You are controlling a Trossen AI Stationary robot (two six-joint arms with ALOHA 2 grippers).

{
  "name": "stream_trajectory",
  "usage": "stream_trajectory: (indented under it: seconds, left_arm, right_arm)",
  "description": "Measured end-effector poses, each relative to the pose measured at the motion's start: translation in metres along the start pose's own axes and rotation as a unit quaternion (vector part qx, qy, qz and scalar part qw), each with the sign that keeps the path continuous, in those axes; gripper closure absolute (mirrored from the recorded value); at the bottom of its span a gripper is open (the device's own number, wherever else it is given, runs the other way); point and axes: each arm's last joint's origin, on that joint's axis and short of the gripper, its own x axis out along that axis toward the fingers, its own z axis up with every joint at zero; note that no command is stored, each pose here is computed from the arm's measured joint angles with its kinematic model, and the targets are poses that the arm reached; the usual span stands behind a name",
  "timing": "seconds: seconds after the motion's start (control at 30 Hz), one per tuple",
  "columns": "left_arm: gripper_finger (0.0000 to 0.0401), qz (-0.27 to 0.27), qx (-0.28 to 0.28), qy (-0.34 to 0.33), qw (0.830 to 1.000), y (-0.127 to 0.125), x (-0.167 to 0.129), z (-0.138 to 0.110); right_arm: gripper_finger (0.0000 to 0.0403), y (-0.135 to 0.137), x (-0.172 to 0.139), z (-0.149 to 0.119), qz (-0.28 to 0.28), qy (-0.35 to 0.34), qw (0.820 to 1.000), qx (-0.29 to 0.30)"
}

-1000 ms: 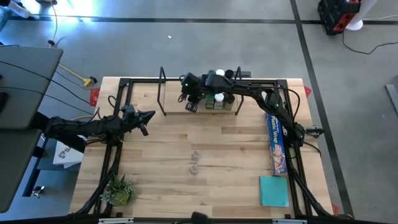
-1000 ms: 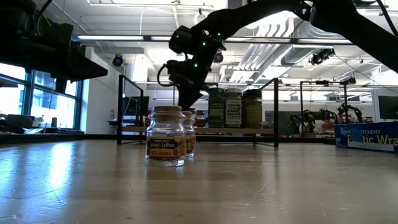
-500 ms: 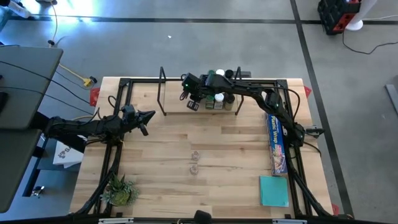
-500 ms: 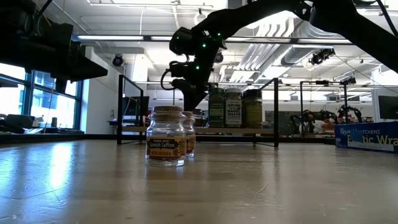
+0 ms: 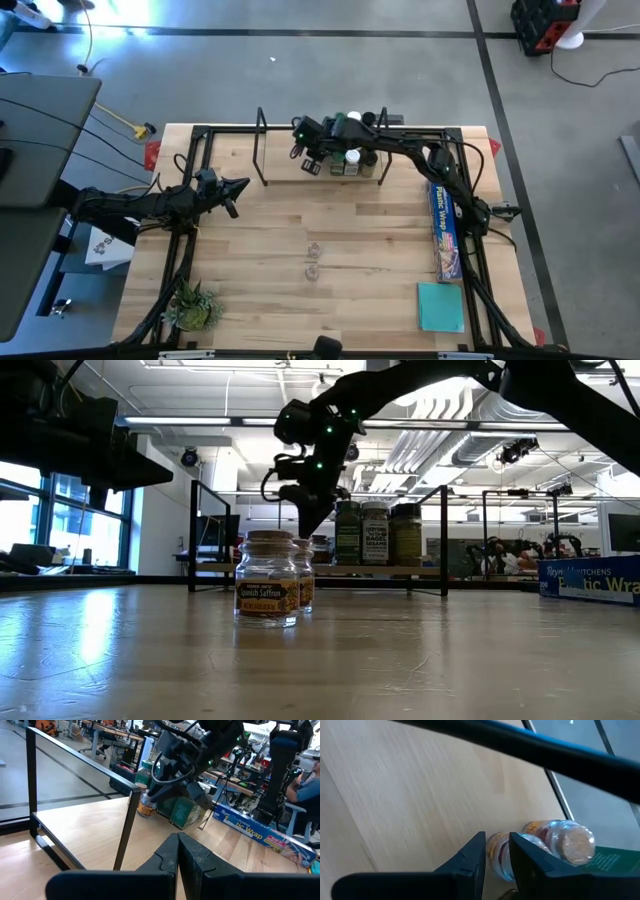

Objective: Shelf spices
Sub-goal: Put the top right brown seasoning bottle on the shelf and align with the other brown seasoning bottle, then put the top brown seasoning bottle on the shelf and align with the other brown seasoning bottles

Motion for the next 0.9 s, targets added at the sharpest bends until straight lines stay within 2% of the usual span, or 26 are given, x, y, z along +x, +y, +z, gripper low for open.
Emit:
stream_trajectory:
  seconds: [0.23,0.37,0.5,0.63,0.77,0.9]
  left_arm:
    - [0.0396,0.0,0.0,0.0,1.0,0.0,0.0,0.0]
    - [0.0396,0.0,0.0,0.0,1.0,0.0,0.0,0.0]
    - [0.0396,0.0,0.0,0.0,1.0,0.0,0.0,0.0]
    - [0.0396,0.0,0.0,0.0,1.0,0.0,0.0,0.0]
    - [0.0396,0.0,0.0,0.0,1.0,0.0,0.0,0.0]
    - [0.0396,0.0,0.0,0.0,1.0,0.0,0.0,0.0]
  right_arm:
    - [0.0325,-0.002,-0.008,0.004,-0.001,-0.022,1.0,-0.001]
    - [0.0325,-0.008,-0.04,0.013,-0.007,-0.072,0.997,-0.002]
    - [0.0325,-0.02,-0.097,0.017,0.007,-0.127,0.992,-0.001]
    - [0.0325,-0.029,-0.171,0.003,0.031,-0.161,0.987,0.005]
    - [0.0325,-0.023,-0.231,-0.024,0.053,-0.151,0.987,0.001]
    - [0.0325,-0.009,-0.271,-0.054,0.084,-0.11,0.99,0.031]
